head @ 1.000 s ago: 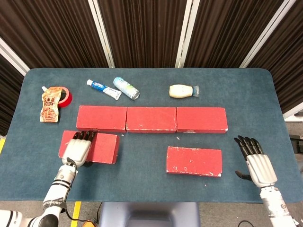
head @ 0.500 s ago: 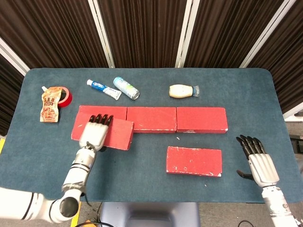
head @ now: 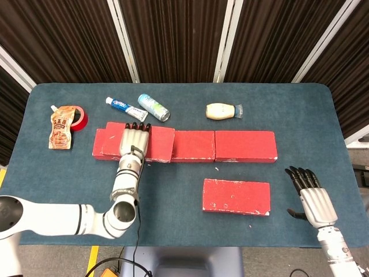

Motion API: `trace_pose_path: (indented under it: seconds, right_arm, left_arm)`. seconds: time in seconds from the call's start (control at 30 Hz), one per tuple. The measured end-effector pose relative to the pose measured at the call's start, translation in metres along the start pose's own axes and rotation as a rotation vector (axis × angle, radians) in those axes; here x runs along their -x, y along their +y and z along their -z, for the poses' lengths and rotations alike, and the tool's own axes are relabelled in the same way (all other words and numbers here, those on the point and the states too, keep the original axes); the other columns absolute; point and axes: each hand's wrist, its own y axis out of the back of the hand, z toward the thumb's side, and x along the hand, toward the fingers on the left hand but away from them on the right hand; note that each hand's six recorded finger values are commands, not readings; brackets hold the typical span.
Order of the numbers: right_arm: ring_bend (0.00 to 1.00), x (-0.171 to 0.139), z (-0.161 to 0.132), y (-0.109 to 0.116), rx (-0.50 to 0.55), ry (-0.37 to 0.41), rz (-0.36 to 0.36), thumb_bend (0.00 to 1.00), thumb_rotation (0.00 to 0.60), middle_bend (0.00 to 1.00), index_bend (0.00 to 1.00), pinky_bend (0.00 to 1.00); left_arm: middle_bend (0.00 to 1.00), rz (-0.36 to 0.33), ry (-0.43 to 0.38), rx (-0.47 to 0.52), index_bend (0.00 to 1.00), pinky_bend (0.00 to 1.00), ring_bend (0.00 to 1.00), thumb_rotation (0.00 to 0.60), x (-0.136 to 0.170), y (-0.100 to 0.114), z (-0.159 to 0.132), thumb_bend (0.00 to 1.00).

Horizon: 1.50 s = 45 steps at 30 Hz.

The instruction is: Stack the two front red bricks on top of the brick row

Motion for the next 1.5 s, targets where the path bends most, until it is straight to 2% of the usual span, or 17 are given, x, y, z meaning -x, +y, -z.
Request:
trace_pose_path:
  seconds: [0.33,0.73,1.2,1.5]
  right_arm:
    - [0.04,0.001,0.004,0.001,0.004,-0.01,0.003,0.0,0.6,0.14,0.11,0.0]
    - [0.04,0.0,0.003,0.002,0.004,-0.009,0.005,0.0,0.6,0.14,0.11,0.0]
    - [0.04,0.002,0.003,-0.003,-0.007,-0.011,-0.011,0.0,0.6,0.14,0.11,0.0]
    - [0.04,0.002,0.003,-0.004,-0.008,-0.01,-0.015,0.0,0.6,0.14,0.11,0.0]
  left_arm:
    - [0.05,0.062,0.012,0.067,0.0,0.1,0.03,0.6,-0.021,0.004,-0.022,0.22]
    - [0.04,0.066,0.011,0.046,0.0,0.1,0.03,0.6,-0.025,-0.006,-0.041,0.22]
    - [0.04,0.103,0.065,0.055,0.0,0.1,0.03,0.6,-0.043,-0.013,-0.05,0.22]
    - [0.03,0.107,0.048,0.053,0.0,0.1,0.03,0.6,-0.042,-0.014,-0.063,0.22]
